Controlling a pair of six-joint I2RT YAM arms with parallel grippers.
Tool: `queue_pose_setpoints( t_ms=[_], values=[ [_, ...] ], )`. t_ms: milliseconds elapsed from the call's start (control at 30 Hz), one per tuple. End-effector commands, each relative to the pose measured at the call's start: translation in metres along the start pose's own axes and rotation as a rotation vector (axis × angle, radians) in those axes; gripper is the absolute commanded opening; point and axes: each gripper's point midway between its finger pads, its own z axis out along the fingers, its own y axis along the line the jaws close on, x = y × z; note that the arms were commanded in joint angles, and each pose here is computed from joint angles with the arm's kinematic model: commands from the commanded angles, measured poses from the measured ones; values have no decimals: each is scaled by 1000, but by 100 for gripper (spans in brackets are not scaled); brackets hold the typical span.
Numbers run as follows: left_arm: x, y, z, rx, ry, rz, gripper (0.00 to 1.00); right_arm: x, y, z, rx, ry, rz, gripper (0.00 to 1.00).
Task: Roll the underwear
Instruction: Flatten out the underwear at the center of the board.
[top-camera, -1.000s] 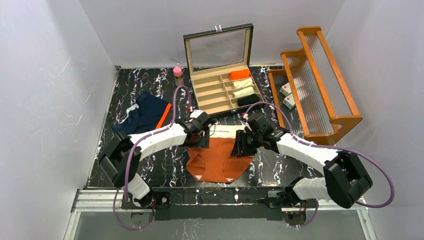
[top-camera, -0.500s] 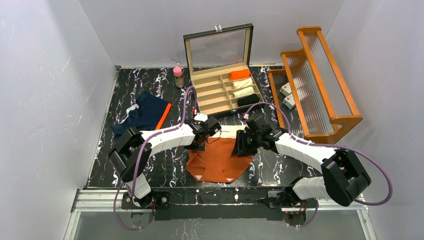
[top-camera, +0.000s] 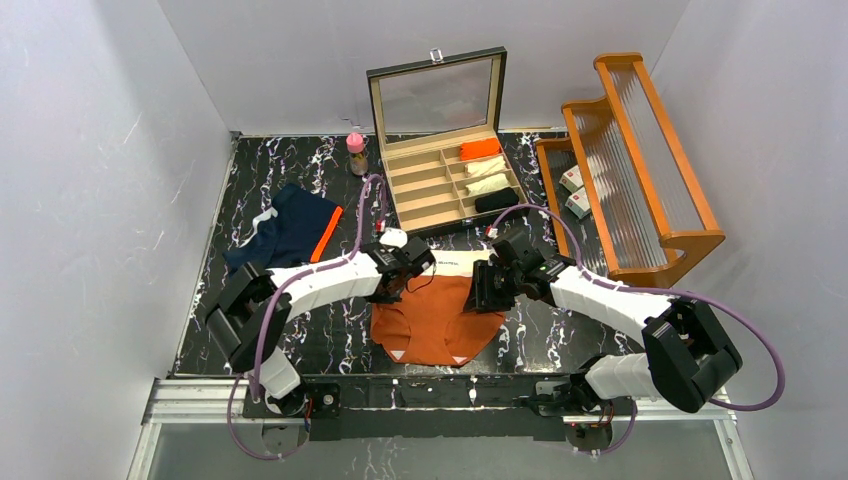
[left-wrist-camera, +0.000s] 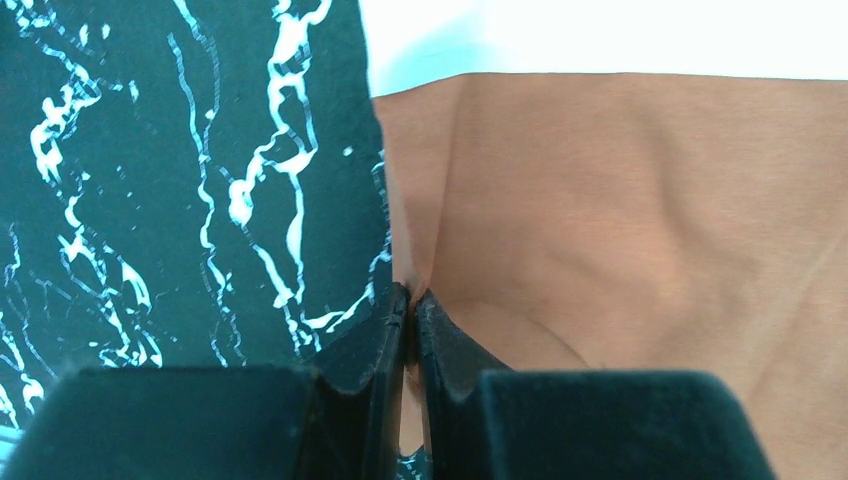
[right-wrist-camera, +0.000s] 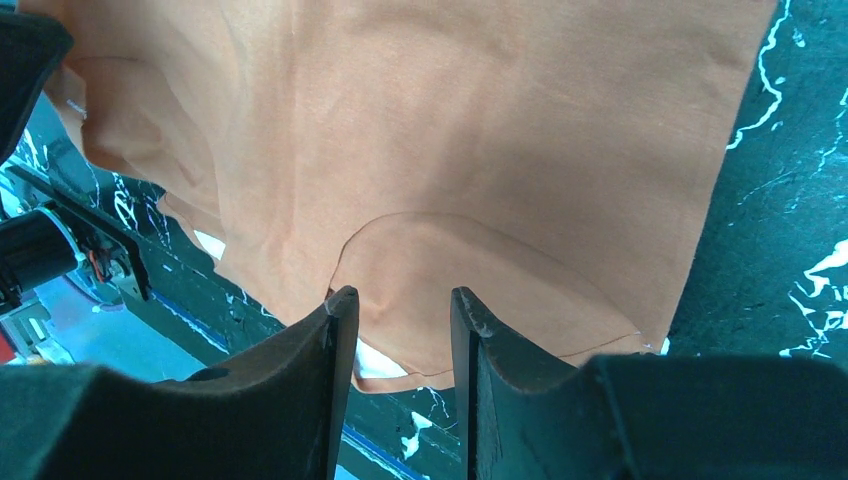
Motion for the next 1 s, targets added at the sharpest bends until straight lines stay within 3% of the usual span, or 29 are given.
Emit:
queue_pose_setpoints(
  t_ms=[0, 133, 167, 267, 400, 500, 667, 733, 833, 967],
  values=[
    [6, 33, -4, -62, -29, -56, 7, -4, -5, 1, 34, -22, -10, 47],
    [16, 57, -1, -90, -19, -112, 12, -6, -6, 0, 50, -20, -15, 47],
    [17, 63, 0, -95, -18, -132, 18, -7, -6, -1, 51, -22, -16, 47],
    [14, 69, 3, -56, -9, -187, 56, -11, -3, -4, 50, -33, -25, 47],
    [7, 82, -1, -90, -18, -206, 78, -22, -5, -11, 101, -61, -40, 48],
    [-1, 77, -7, -40, -27, -225, 82, -33, -11, -19, 159, -113, -58, 50],
    [-35, 27, -29, 264, -100, -216, 86, -56, -13, -21, 199, -195, -86, 54],
    [-46, 26, -27, 253, -107, -202, 92, -67, -19, -18, 251, -214, -83, 57],
    [-56, 42, -10, 174, -61, -195, 92, -96, -35, -20, 368, -266, -62, 59],
    [-74, 50, 14, 224, -40, -243, 91, -123, -43, -13, 346, -273, -51, 62]
  ],
)
